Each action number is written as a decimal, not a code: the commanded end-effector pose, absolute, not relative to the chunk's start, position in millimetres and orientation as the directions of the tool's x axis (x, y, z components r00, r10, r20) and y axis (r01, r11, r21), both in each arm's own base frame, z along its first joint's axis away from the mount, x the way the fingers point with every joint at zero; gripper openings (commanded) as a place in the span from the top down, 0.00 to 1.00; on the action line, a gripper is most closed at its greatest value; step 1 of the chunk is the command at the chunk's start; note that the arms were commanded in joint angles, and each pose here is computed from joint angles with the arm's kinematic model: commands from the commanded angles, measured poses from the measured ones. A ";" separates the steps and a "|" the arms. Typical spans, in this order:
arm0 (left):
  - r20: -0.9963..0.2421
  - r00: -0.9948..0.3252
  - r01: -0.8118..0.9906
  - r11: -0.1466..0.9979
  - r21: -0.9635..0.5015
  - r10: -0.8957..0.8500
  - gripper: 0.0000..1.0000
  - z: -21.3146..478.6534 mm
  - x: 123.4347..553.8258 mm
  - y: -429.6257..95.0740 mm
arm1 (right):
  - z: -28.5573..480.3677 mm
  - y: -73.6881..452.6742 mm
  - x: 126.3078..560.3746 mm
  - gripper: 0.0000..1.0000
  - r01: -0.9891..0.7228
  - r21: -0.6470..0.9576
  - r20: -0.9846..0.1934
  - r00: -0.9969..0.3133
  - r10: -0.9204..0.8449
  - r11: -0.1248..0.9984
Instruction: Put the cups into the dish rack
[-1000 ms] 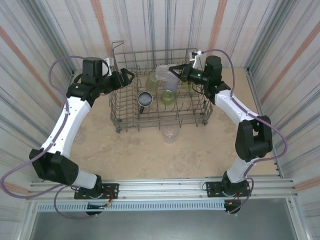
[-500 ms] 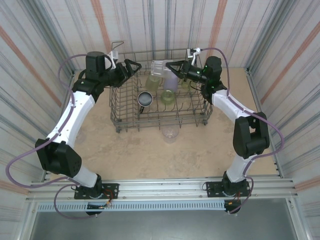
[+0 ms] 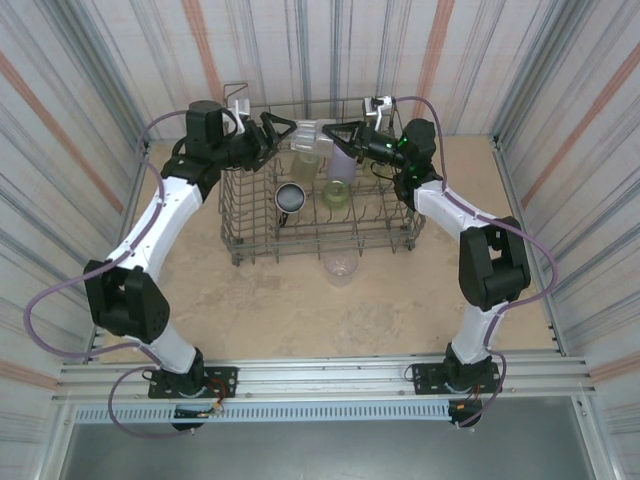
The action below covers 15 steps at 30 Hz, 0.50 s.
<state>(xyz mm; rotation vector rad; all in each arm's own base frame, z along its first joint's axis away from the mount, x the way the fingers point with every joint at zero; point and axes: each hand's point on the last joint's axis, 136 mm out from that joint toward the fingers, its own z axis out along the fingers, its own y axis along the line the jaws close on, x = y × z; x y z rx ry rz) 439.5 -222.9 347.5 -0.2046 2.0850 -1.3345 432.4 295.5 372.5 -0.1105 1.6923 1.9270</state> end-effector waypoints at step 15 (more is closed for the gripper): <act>-0.410 -0.805 0.248 0.384 -0.889 -0.430 0.15 359.3 445.0 -249.7 | 385.5 305.6 418.7 1.00 -0.507 0.855 -0.449 -0.829 0.332 -0.111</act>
